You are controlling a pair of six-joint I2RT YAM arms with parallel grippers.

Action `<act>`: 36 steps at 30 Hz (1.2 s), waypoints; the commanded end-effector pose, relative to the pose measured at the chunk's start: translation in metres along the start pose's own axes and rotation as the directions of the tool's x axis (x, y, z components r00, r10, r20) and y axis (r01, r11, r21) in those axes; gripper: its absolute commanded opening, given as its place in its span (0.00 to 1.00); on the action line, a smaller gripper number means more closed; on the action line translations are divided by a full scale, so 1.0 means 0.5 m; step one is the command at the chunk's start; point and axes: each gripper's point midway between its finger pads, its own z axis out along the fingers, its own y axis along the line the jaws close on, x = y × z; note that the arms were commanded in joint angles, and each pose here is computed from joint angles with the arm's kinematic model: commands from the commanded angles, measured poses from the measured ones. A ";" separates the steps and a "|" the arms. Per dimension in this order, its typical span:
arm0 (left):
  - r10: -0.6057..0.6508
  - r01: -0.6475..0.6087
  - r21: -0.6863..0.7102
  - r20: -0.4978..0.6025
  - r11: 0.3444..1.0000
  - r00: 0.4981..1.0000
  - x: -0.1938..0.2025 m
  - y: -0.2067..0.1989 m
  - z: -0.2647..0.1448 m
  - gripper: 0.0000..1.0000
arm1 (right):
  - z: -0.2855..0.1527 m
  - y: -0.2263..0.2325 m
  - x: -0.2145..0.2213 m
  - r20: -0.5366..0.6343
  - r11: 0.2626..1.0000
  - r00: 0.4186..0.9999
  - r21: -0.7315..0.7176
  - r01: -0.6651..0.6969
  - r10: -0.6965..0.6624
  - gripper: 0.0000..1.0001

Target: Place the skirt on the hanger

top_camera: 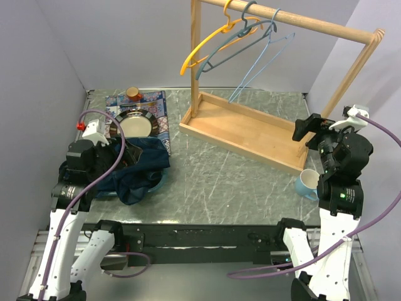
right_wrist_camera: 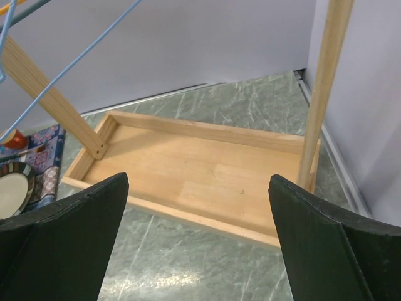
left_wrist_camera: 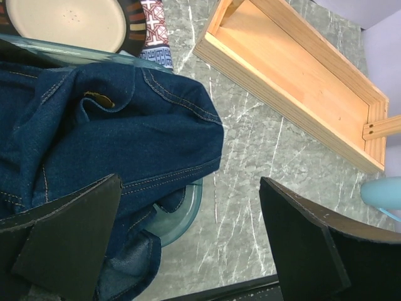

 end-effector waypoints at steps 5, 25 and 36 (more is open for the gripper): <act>0.008 -0.007 0.049 -0.022 0.999 1.000 -0.015 -0.030 -0.020 0.97 | -0.075 0.193 0.080 0.028 0.708 0.953 -0.663 0.242 -0.300 1.00; 0.213 -0.294 -0.325 -0.263 0.899 0.941 0.119 -0.033 0.094 0.97 | -0.083 0.194 0.360 -0.097 0.497 0.932 -0.862 0.097 -0.349 1.00; 0.404 -0.544 -0.319 -0.410 0.777 0.818 0.155 -0.033 0.184 0.88 | -0.090 0.194 0.366 -0.103 0.482 0.926 -0.871 0.092 -0.364 1.00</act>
